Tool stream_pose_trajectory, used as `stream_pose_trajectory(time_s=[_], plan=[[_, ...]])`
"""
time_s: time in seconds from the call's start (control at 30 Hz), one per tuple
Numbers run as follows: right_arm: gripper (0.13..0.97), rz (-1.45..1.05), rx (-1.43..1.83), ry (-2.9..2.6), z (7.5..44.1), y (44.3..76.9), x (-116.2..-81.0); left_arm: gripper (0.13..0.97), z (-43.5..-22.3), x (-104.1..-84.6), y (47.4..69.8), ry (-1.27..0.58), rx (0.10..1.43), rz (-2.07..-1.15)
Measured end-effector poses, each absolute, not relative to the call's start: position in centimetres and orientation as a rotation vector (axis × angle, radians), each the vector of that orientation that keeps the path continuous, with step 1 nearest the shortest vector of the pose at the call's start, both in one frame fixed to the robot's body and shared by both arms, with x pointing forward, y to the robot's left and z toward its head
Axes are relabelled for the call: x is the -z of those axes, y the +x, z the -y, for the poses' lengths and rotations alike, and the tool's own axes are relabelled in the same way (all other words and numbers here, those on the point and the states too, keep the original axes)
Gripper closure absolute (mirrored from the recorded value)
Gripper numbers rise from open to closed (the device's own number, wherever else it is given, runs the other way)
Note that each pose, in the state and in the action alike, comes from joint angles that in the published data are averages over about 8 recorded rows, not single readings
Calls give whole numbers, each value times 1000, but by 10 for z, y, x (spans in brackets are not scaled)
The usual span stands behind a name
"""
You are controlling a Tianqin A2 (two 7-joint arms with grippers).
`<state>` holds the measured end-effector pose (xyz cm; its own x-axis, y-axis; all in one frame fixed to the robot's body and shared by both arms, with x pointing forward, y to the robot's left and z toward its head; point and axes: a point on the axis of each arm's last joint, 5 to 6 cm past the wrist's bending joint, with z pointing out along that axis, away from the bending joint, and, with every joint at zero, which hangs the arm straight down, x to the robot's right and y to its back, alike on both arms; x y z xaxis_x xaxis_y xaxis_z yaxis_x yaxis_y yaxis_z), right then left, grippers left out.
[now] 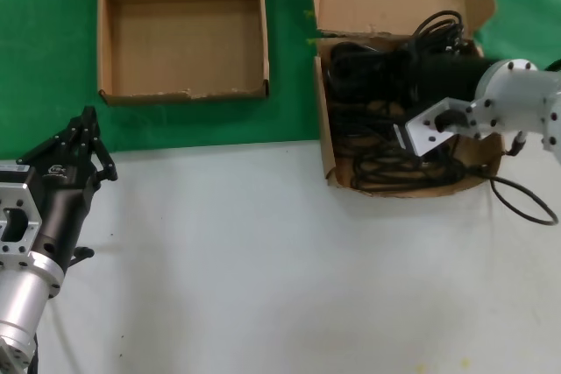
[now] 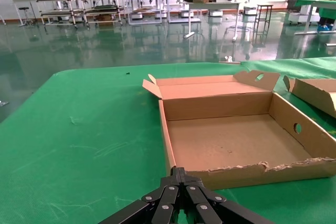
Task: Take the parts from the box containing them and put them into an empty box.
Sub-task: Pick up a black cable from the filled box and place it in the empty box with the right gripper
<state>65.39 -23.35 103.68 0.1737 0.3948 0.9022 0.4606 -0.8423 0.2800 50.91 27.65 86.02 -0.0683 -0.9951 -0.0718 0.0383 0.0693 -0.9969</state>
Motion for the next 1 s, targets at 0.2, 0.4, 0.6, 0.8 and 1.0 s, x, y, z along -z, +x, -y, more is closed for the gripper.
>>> stream_pose_trajectory(time_s=[0.2, 0.4, 0.6, 0.8, 1.0], plan=[[934, 852, 1844, -2294, 230, 637, -1060, 952, -277, -860, 509, -1097, 1224, -1266], [934, 850, 1920, -2192, 221, 621, -1087, 952, -277, -860, 509, -1097, 1224, -1266], [935, 869, 1986, -2057, 200, 612, -1108, 952, -277, -860, 509, -1097, 1224, -1266], [935, 905, 2005, -1934, 167, 609, -1114, 952, -277, -860, 509, -1097, 1224, -1266], [935, 924, 1986, -1866, 136, 612, -1109, 952, -277, -860, 509, -1097, 1224, -1266]])
